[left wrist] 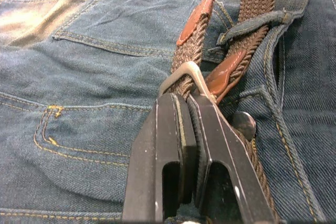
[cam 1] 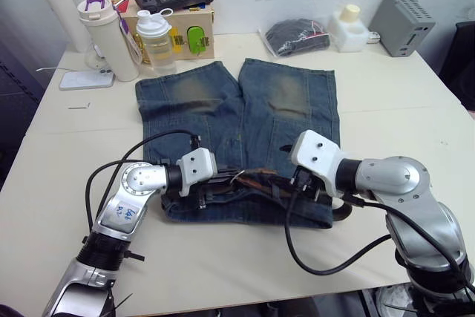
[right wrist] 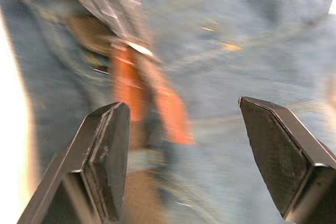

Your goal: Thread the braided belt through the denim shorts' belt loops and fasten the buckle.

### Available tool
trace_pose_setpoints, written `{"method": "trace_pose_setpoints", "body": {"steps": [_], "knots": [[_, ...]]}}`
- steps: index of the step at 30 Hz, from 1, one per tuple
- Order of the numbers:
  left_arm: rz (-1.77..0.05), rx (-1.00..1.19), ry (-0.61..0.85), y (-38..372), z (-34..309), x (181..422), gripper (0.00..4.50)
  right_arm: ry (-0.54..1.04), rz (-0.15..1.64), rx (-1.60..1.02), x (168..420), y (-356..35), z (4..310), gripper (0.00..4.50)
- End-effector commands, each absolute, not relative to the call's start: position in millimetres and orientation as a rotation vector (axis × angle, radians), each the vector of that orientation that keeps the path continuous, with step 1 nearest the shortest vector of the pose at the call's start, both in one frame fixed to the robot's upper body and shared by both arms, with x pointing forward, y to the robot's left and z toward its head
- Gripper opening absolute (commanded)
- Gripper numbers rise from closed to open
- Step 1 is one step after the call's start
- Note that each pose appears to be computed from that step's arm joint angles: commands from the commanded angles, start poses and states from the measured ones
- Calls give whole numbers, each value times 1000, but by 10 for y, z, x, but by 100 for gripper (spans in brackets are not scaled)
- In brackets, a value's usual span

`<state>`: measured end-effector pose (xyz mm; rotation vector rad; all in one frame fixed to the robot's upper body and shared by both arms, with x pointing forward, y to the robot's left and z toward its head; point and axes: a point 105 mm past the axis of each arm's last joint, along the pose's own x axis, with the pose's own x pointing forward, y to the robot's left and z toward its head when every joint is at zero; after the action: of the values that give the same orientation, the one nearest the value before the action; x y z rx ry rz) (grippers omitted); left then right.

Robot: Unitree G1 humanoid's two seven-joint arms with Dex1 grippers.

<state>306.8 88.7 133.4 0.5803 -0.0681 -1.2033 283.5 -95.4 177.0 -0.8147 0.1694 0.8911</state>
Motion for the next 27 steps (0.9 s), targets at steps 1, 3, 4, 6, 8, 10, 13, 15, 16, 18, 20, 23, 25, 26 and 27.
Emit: {"method": "trace_pose_setpoints", "body": {"steps": [1,3,4,6,8,10,13,15,16,18,20,23,25,26,27], "knots": [[-1223,594,-92,830,1349,3023,0,90,878,-939,2876,-866,1732,358],[-1222,598,-94,836,1356,3021,0,73,883,-965,2883,-823,1700,358],[-1221,600,-95,840,1360,3021,0,66,888,-970,2882,-794,1685,358],[-1218,606,-96,847,1366,3022,0,50,892,-984,2886,-745,1667,358],[-1217,608,-97,852,1368,3016,0,38,881,-994,2904,-727,1672,358],[-1216,611,-98,853,1368,3013,0,37,874,-998,2919,-728,1668,335],[-1214,616,-100,854,1373,3015,0,47,874,-1001,2920,-732,1637,221],[-1212,616,-102,853,1377,3020,0,56,880,-997,2911,-728,1611,109],[-1212,617,-104,852,1379,3023,0,60,883,-995,2906,-725,1597,72],[-1210,617,-107,851,1385,3028,0,65,885,-989,2902,-717,1585,11],[-1211,616,-112,849,1391,3026,0,66,885,-981,2897,-705,1584,11],[-1194,559,-106,861,1431,3041,36,70,889,-973,2885,-685,1571,4],[-1185,504,-108,869,1486,3048,105,72,890,-971,2879,-675,1564,0],[-1189,465,-105,881,1530,3032,140,73,892,-967,2873,-669,1560,0],[-1183,431,-99,924,1577,3020,188,75,890,-965,2870,-670,1556,0]]}}
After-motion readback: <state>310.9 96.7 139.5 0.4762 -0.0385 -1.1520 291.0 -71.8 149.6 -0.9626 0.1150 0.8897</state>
